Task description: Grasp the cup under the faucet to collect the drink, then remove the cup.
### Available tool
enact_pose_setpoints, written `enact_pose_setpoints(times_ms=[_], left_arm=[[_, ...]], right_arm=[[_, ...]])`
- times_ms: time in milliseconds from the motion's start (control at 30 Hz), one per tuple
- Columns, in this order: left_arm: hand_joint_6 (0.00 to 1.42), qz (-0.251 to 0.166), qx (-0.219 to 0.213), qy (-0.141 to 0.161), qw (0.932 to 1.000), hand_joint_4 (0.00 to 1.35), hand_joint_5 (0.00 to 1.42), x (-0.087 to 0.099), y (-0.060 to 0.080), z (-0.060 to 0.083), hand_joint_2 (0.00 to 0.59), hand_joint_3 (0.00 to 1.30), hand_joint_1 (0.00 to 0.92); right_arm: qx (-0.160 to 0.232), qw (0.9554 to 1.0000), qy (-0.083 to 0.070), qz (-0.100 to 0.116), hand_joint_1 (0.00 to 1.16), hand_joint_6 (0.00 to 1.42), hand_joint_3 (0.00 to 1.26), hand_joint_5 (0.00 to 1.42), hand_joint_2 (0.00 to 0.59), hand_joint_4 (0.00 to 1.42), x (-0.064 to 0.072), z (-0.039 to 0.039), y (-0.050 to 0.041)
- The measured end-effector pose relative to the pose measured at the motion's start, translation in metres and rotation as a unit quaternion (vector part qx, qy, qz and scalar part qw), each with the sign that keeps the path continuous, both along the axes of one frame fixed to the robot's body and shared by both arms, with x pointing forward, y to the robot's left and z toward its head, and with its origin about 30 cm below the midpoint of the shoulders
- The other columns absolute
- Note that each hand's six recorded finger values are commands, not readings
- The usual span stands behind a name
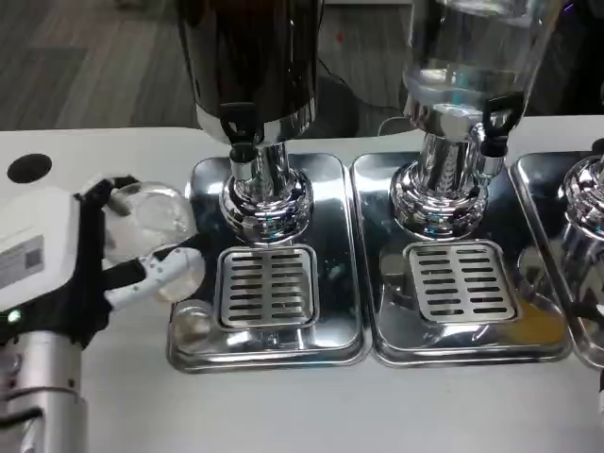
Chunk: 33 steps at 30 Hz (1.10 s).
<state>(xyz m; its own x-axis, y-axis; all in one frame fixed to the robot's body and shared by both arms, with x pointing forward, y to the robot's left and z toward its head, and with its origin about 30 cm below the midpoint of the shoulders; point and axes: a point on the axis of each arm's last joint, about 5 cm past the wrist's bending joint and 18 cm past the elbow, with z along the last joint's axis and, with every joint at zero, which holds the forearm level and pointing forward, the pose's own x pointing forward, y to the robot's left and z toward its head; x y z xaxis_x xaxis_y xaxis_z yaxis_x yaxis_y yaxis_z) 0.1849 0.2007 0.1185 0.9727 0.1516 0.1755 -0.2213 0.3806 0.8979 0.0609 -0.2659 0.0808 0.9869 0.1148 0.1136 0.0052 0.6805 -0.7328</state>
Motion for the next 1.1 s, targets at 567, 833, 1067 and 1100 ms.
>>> enact_pose_setpoints(times_ms=[567,833,1067,1100], left_arm=[[0.80,-0.026,-0.011,0.038,0.9989,0.55,0.71,0.017,-0.029,-0.024,0.136,0.49,0.382],[0.81,-0.046,-0.011,0.035,0.9983,0.55,0.70,0.024,-0.044,-0.025,0.136,0.49,0.382],[0.81,-0.055,-0.009,0.034,0.9979,0.55,0.70,0.031,-0.051,-0.027,0.136,0.49,0.382],[0.81,-0.055,-0.009,0.035,0.9978,0.55,0.70,0.032,-0.052,-0.027,0.136,0.49,0.382]], right_arm=[[0.006,1.0000,0.004,-0.006,0.34,0.00,0.21,0.04,0.586,0.06,-0.010,0.0016,-0.0065],[0.005,1.0000,0.002,0.000,0.35,0.00,0.21,0.04,0.586,0.06,-0.010,0.0028,-0.0074],[0.006,0.9999,0.010,-0.004,0.35,0.00,0.22,0.04,0.586,0.06,-0.011,0.0006,-0.0095],[0.007,0.9999,0.009,-0.004,0.35,0.00,0.22,0.04,0.586,0.06,-0.011,0.0008,-0.0097]])
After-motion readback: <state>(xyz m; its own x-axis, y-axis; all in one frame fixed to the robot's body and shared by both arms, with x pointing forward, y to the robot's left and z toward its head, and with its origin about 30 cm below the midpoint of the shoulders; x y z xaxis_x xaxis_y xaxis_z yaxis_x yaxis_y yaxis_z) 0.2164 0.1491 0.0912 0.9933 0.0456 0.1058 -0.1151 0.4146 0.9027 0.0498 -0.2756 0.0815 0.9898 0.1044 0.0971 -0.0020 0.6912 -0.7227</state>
